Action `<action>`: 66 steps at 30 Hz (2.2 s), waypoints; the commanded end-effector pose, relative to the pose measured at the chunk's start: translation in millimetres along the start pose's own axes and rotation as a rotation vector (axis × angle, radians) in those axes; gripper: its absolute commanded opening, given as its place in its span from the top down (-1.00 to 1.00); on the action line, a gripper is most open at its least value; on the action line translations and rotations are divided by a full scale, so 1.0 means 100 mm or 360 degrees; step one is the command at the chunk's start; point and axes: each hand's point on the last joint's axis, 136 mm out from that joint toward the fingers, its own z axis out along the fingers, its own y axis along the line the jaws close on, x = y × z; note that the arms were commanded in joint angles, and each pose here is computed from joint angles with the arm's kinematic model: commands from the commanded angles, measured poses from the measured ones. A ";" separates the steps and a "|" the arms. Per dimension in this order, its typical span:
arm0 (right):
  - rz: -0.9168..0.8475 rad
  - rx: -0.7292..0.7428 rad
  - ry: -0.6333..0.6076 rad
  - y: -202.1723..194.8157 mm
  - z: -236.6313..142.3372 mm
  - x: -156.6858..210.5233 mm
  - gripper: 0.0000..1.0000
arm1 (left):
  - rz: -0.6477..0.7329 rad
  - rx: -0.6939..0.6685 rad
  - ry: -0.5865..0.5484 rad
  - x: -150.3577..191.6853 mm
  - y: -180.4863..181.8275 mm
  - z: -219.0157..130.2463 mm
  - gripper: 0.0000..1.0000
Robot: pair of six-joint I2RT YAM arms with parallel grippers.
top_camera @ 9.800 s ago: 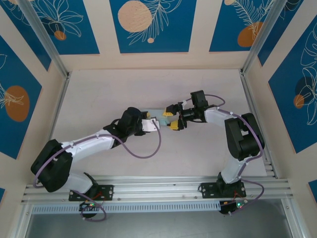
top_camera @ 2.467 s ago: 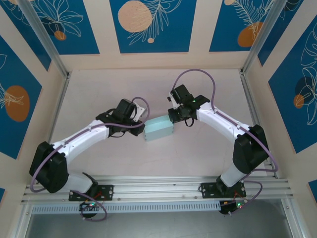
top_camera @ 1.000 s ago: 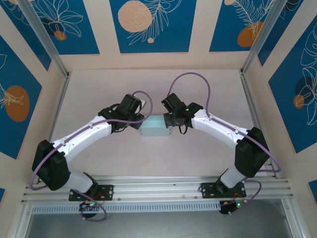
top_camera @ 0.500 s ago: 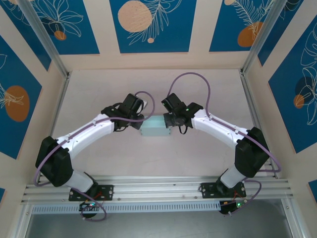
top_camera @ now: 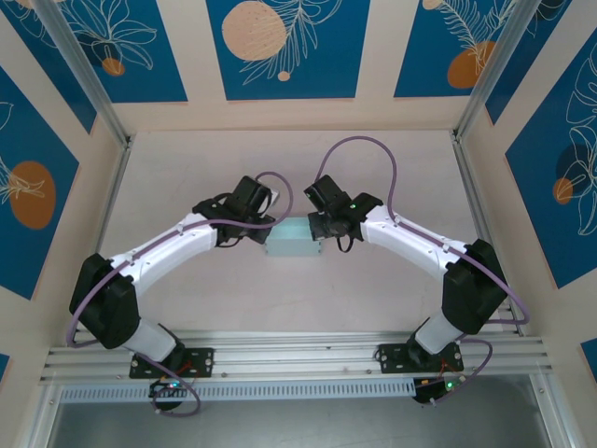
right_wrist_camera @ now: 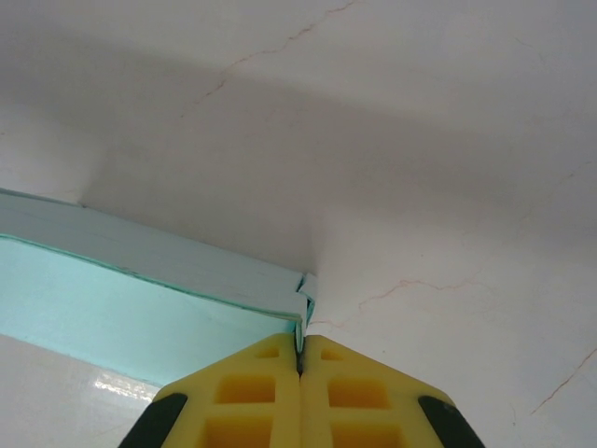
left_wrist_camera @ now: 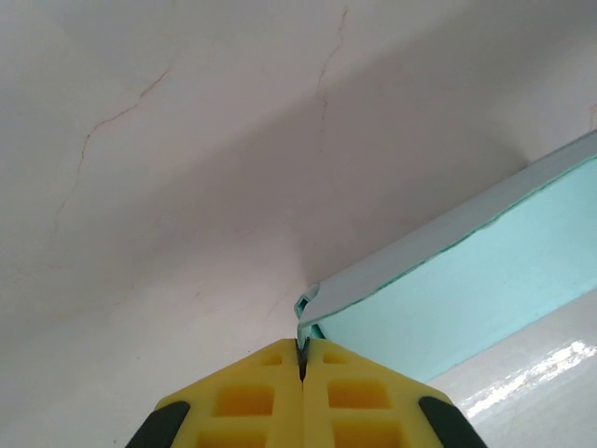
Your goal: Fold the paper box
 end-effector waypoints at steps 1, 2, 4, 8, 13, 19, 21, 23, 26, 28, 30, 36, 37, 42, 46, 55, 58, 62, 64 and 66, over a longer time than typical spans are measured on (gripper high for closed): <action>0.0071 -0.0070 -0.0068 0.09 -0.07 -0.13 1.00 | -0.0073 0.0144 -0.0088 -0.09 -0.15 -0.01 1.00; 0.0084 -0.0073 -0.0072 0.09 -0.06 -0.14 1.00 | -0.0090 0.0163 -0.0107 -0.11 -0.17 -0.01 1.00; 0.0109 -0.0079 -0.0075 0.10 -0.05 -0.15 1.00 | -0.0119 0.0193 -0.0126 -0.12 -0.20 0.00 1.00; 0.0157 -0.0086 -0.0070 0.14 -0.04 -0.18 1.00 | -0.0136 0.0226 -0.0098 -0.08 -0.25 0.06 1.00; 0.0205 -0.0118 -0.0087 0.19 -0.04 -0.23 1.00 | -0.0159 0.0241 -0.0141 -0.08 -0.27 0.06 1.00; 0.0233 -0.0175 -0.0144 0.28 -0.08 -0.33 1.00 | -0.0195 0.0249 -0.0244 -0.16 -0.27 -0.02 1.00; 0.0243 -0.0180 -0.0158 0.30 -0.09 -0.36 1.00 | -0.0204 0.0274 -0.0264 -0.19 -0.30 -0.03 1.00; 0.0248 -0.0186 -0.0164 0.32 -0.09 -0.38 1.00 | -0.0212 0.0292 -0.0272 -0.21 -0.32 -0.03 1.00; 0.0253 -0.0182 -0.0170 0.34 -0.07 -0.39 1.00 | -0.0222 0.0311 -0.0275 -0.22 -0.37 0.00 1.00; 0.0249 -0.0178 -0.0171 0.36 -0.05 -0.38 1.00 | -0.0230 0.0327 -0.0279 -0.23 -0.40 0.02 1.00; 0.0233 -0.0158 -0.0171 0.37 -0.03 -0.36 1.00 | -0.0237 0.0329 -0.0286 -0.24 -0.41 0.03 1.00; 0.0204 -0.0101 -0.0172 0.33 0.04 -0.27 1.00 | -0.0286 0.0295 -0.0324 -0.25 -0.37 0.00 1.00; 0.0203 -0.0103 -0.0173 0.32 0.05 -0.26 1.00 | -0.0294 0.0291 -0.0329 -0.25 -0.36 0.00 1.00; 0.0200 -0.0110 -0.0179 0.31 0.05 -0.22 1.00 | -0.0366 0.0303 -0.0363 -0.24 -0.36 0.01 1.00; 0.0197 -0.0103 -0.0180 0.30 0.05 -0.18 1.00 | -0.0445 0.0339 -0.0437 -0.28 -0.37 -0.02 1.00; 0.0180 -0.0098 -0.0191 0.32 0.04 -0.13 1.00 | -0.0565 0.0274 -0.0624 -0.28 -0.22 -0.09 1.00; 0.0179 -0.0094 -0.0190 0.32 0.04 -0.12 1.00 | -0.0588 0.0295 -0.0631 -0.28 -0.24 -0.07 1.00; 0.0178 -0.0093 -0.0184 0.32 0.05 -0.11 1.00 | -0.0643 0.0349 -0.0645 -0.31 -0.28 -0.05 1.00; 0.0178 -0.0090 -0.0183 0.32 0.05 -0.11 1.00 | -0.0673 0.0378 -0.0646 -0.33 -0.31 -0.06 1.00; 0.0173 -0.0087 -0.0185 0.32 0.05 -0.10 1.00 | -0.0699 0.0392 -0.0639 -0.33 -0.32 -0.06 1.00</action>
